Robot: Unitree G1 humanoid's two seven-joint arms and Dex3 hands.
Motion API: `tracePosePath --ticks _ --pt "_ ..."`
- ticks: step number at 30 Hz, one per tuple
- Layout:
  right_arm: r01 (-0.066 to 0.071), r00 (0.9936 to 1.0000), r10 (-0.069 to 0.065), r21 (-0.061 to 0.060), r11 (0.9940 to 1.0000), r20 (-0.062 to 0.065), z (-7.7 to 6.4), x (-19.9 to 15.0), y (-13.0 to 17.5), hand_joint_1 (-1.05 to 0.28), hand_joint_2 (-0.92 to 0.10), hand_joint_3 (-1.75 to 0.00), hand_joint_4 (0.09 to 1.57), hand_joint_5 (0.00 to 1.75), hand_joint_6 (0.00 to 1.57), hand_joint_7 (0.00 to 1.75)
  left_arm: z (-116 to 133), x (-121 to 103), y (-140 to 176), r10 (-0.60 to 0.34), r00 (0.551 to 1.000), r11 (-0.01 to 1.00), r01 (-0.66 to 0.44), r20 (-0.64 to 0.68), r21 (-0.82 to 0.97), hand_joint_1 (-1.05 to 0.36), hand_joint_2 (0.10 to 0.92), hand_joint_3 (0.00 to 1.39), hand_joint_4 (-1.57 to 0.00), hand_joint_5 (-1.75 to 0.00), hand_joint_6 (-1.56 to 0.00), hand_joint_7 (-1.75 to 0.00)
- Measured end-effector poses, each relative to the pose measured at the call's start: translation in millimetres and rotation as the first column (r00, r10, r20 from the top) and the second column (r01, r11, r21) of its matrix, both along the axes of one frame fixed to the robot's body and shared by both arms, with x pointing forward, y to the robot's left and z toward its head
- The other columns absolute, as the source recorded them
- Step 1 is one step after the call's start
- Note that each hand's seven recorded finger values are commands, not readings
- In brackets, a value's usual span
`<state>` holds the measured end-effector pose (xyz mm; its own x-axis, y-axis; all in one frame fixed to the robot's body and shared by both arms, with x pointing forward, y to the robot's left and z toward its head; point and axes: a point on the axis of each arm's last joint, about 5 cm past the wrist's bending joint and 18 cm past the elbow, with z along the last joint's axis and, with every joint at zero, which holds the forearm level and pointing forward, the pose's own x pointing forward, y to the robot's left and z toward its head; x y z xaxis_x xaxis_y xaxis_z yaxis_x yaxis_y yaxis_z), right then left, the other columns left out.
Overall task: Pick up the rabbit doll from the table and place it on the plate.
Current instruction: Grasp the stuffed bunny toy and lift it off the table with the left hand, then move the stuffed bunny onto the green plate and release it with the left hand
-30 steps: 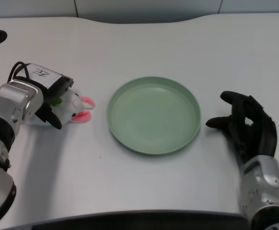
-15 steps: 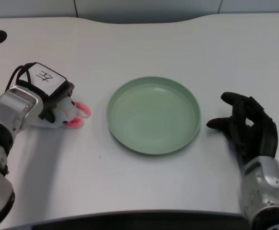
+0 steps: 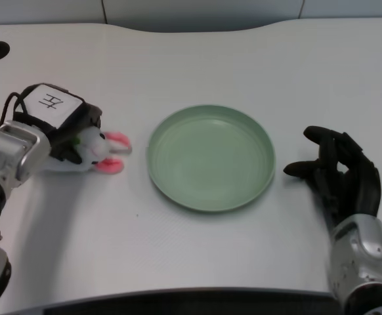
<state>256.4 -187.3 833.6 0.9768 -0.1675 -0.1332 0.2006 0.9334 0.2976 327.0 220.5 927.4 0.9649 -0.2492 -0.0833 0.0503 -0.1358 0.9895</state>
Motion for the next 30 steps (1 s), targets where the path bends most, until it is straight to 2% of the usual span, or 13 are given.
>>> tracePosePath --ticks 3,7,11,15,19,23,27,28,30 --pt "0.003 0.99998 -0.003 -0.005 0.99998 -0.006 0.5 1.1 1.0 -0.43 -0.92 -0.38 0.81 1.3 0.72 0.92 11 3 3 0.048 0.997 0.984 -0.038 0.056 -0.172 -0.15 0.909 0.02 -0.87 -1.75 -0.65 -1.72" --pt "-0.002 0.99998 0.002 -0.003 0.99999 -0.006 0.5 1.8 1.7 -0.42 -0.92 -0.38 0.81 1.3 0.71 0.93 22 6 5 0.076 0.991 0.947 -0.035 0.114 -0.319 -0.12 0.919 0.03 -0.86 -1.75 -0.65 -1.74" --pt "-0.004 0.99998 0.004 -0.012 0.99991 -0.005 0.7 2.0 2.8 -0.39 -0.92 -0.41 0.76 1.3 0.69 0.93 28 7 4 0.075 0.99 0.922 -0.023 0.119 -0.387 -0.15 0.913 0.03 -0.82 -1.75 -0.57 -1.75" --pt "-0.006 0.99998 0.005 -0.013 0.9999 -0.003 0.5 1.5 5.5 -0.42 -0.92 -0.41 0.74 1.31 0.7 0.94 37 9 -1 0.017 0.986 0.912 0.052 0.165 -0.407 -0.12 0.903 0.02 -0.81 -1.75 -0.58 -1.75" --pt "-0.004 0.99999 0.004 -0.011 0.99993 -0.003 0.6 1.6 5.7 -0.42 -0.92 -0.4 0.75 1.31 0.7 0.95 40 10 -9 -0.031 0.985 0.904 0.1 0.168 -0.416 -0.09 0.892 0.02 -0.84 -1.75 -0.6 -1.75" --pt "-0.004 0.99999 0.004 -0.008 0.99996 0.003 1.2 1.9 6.2 -0.41 -0.92 -0.4 0.76 1.31 0.71 0.96 37 11 -25 -0.087 0.983 0.894 0.149 0.164 -0.423 -0.14 0.877 0.01 -0.83 -1.75 -0.58 -1.73" --pt "-0.008 0.99996 0.008 -0.007 0.99994 0.003 1.3 2.1 8.0 -0.41 -0.92 -0.4 0.76 1.3 0.7 0.96 33 12 -41 -0.125 0.98 0.879 0.183 0.157 -0.441 -0.14 0.876 0.01 -0.83 -1.75 -0.58 -1.73" --pt "-0.007 0.99997 0.007 -0.007 0.99995 0.002 1.0 1.8 7.5 -0.41 -0.92 -0.39 0.77 1.31 0.71 0.96 33 12 -43 -0.13 0.979 0.878 0.188 0.158 -0.441 -0.13 0.879 0.01 -0.84 -1.75 -0.59 -1.74" --pt "0.003 1.0 -0.003 -0.008 0.99996 0.0 0.6 0.9 4.8 -0.42 -0.92 -0.39 0.78 1.3 0.7 0.94 35 15 -57 -0.163 0.973 0.87 0.219 0.161 -0.442 -0.13 0.892 0.02 -0.85 -1.75 -0.61 -1.74"
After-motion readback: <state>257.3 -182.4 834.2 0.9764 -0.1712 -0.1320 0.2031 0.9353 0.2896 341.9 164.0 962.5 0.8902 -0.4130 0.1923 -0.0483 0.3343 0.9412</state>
